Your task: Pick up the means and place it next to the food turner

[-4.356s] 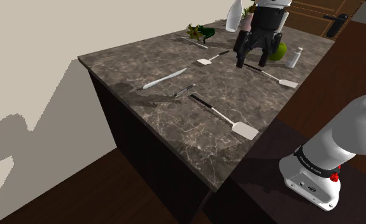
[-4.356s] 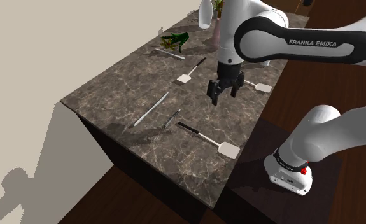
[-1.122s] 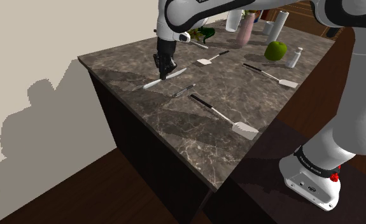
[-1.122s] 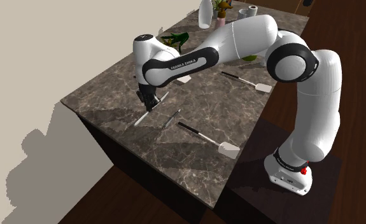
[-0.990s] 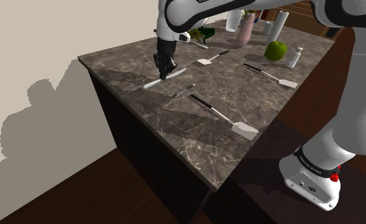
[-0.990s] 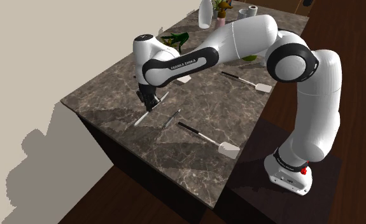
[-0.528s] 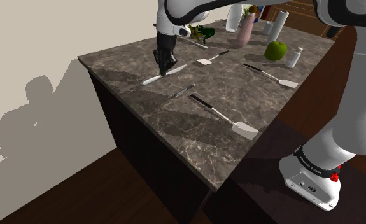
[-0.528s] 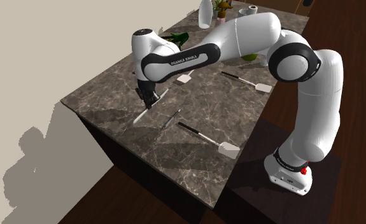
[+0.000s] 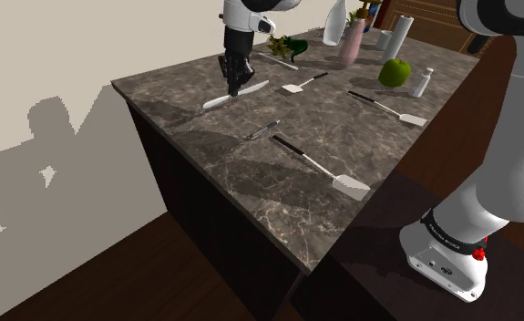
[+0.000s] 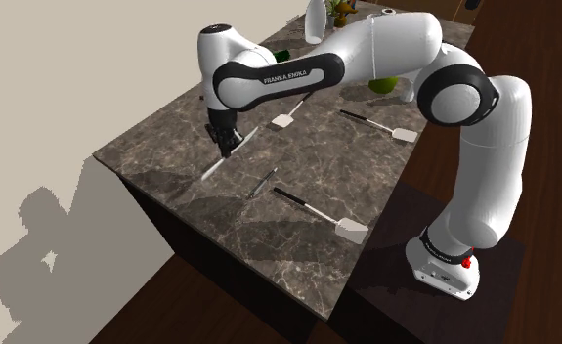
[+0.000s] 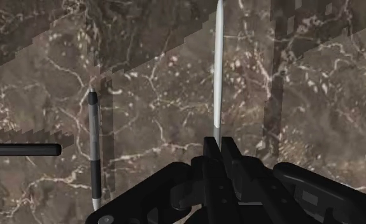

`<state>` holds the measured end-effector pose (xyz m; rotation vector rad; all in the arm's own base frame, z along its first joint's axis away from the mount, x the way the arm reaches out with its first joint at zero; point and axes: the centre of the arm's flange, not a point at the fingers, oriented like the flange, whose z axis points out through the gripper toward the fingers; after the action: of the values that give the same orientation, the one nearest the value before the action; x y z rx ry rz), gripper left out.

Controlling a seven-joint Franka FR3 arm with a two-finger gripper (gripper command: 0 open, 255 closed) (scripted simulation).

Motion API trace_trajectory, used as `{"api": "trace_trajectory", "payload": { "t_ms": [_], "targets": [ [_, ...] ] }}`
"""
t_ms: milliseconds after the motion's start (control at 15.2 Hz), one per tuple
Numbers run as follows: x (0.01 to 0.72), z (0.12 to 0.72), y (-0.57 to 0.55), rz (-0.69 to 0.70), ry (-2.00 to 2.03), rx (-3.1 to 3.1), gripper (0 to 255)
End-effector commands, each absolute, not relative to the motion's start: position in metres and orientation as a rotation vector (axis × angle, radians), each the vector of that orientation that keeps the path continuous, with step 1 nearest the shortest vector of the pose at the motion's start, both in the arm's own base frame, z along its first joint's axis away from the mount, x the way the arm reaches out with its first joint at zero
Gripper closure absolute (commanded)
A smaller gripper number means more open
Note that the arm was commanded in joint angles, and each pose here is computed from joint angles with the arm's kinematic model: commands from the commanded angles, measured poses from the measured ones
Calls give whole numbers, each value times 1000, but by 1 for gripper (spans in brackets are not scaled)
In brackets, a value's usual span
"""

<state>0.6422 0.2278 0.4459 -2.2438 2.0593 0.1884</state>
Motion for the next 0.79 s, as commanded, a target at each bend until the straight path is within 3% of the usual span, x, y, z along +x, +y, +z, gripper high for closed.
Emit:
{"api": "trace_trajectory", "payload": {
  "t_ms": [0,726],
  "targets": [
    [642,455,228,189,2059,-2244,255],
    [604,484,158,189,2059,-2244,255]
  ]
}}
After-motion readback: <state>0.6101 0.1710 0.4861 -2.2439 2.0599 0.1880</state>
